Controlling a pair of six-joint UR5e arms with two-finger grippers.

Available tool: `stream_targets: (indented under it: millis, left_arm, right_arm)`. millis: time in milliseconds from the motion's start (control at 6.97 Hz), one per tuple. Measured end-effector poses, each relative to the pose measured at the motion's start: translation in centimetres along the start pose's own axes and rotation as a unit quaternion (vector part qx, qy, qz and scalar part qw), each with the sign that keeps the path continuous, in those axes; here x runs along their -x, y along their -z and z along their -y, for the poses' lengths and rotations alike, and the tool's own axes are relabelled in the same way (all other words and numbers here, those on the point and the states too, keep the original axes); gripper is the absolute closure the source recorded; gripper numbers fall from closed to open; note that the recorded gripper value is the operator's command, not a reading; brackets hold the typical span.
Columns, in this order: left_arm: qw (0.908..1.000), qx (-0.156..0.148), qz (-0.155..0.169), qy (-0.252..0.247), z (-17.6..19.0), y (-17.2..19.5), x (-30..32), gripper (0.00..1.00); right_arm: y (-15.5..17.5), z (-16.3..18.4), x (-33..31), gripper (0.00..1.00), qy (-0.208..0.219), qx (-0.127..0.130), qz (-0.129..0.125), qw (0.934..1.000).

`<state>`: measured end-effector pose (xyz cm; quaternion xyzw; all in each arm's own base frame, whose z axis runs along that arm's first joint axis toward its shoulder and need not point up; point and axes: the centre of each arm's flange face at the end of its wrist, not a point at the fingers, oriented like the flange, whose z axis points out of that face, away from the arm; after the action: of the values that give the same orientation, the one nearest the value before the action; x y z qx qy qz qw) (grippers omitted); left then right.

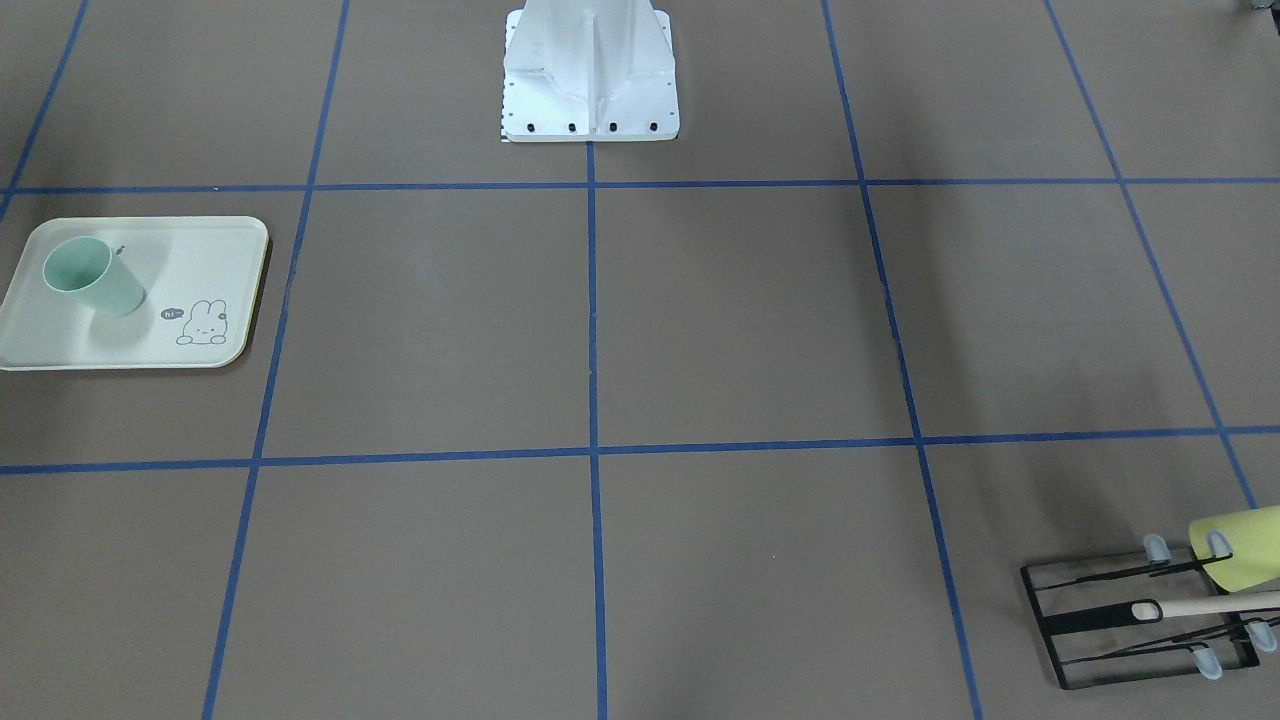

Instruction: Left arm grabs green cup and hands to right arm on tray

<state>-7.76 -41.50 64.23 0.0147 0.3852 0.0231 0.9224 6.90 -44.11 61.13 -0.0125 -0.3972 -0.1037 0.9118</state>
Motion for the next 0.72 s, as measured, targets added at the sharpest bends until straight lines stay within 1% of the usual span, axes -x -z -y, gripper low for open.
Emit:
stream_targets:
  millis: [717]
  left_arm:
    - [1.0, -0.002, 0.002, 0.001, 0.19, 0.23, -0.05, 0.0]
  right_arm:
    - [-0.2, -0.25, -0.11, 0.0, -0.001, 0.001, 0.002, 1.0]
